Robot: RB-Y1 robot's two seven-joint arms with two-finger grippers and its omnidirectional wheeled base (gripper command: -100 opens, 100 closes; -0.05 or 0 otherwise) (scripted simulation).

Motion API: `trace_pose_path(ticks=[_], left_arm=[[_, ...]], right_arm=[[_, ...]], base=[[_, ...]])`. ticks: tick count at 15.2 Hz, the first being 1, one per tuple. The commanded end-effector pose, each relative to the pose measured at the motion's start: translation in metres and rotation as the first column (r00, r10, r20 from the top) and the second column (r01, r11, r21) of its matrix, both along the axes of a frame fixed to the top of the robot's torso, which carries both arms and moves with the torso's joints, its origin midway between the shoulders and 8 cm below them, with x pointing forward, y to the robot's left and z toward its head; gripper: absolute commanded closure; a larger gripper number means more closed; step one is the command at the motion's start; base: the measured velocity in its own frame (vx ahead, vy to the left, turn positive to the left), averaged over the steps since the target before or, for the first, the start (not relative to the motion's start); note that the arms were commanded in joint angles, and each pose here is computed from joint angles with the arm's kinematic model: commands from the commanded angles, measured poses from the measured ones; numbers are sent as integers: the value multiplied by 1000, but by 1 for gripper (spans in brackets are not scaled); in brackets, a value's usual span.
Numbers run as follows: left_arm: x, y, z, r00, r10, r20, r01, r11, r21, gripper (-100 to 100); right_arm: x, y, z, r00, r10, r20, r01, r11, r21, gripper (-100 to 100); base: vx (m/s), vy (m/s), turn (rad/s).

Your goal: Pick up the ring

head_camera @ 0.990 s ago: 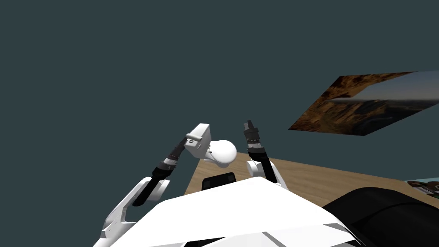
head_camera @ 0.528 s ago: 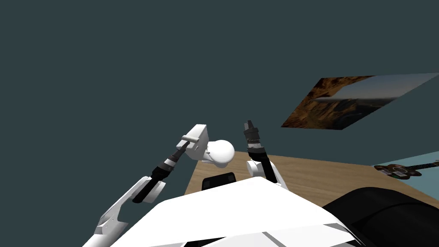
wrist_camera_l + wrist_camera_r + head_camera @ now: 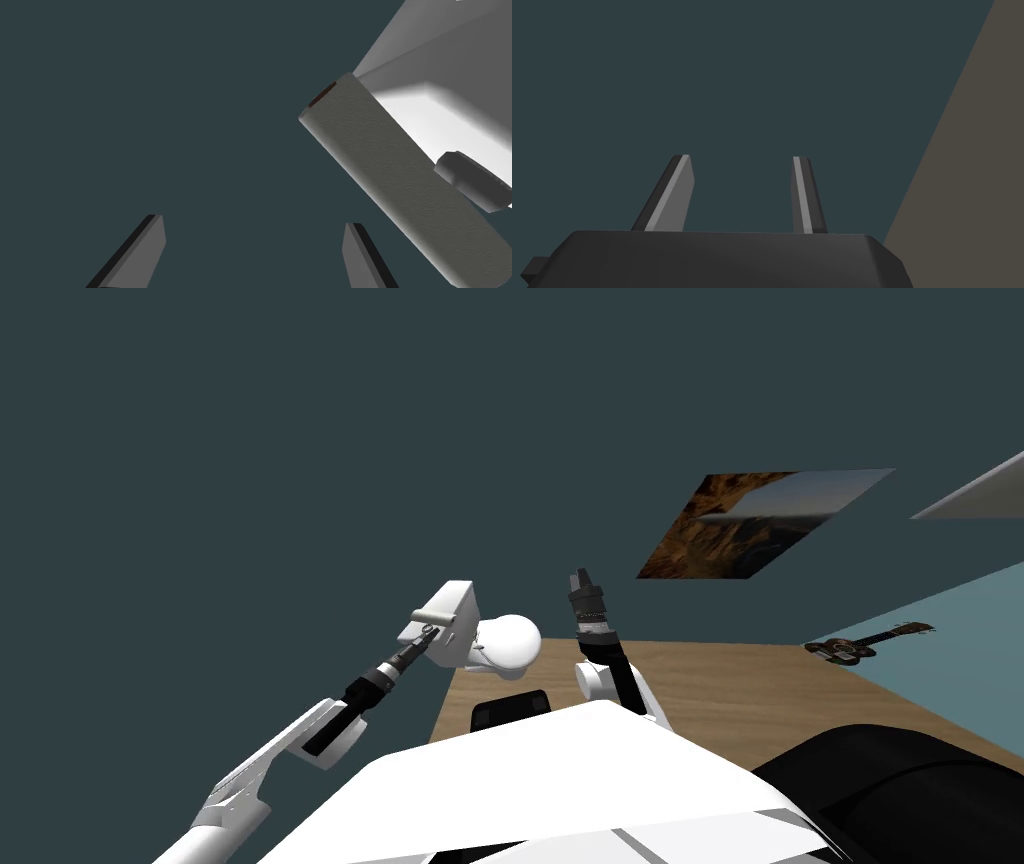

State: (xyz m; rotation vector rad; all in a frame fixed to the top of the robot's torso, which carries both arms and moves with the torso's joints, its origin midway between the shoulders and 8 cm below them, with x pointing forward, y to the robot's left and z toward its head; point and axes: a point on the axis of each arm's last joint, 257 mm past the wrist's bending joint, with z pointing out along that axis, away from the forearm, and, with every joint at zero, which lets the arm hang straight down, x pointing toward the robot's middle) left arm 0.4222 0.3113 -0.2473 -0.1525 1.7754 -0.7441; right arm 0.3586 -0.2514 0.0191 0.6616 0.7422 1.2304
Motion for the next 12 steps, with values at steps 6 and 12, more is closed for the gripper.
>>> trace_pose_path(ticks=[6,12], left_arm=[[0,62,-43,994,49,-95,-27,974,227,-100],[-5,127,-69,981,116,-156,-40,906,422,-100]], right_arm=[[0,0,0,1000,0,0,0,1000,0,0],[0,0,0,1000,0,0,0,1000,0,0]], base=[[7,0,-132],[11,-2,-157]])
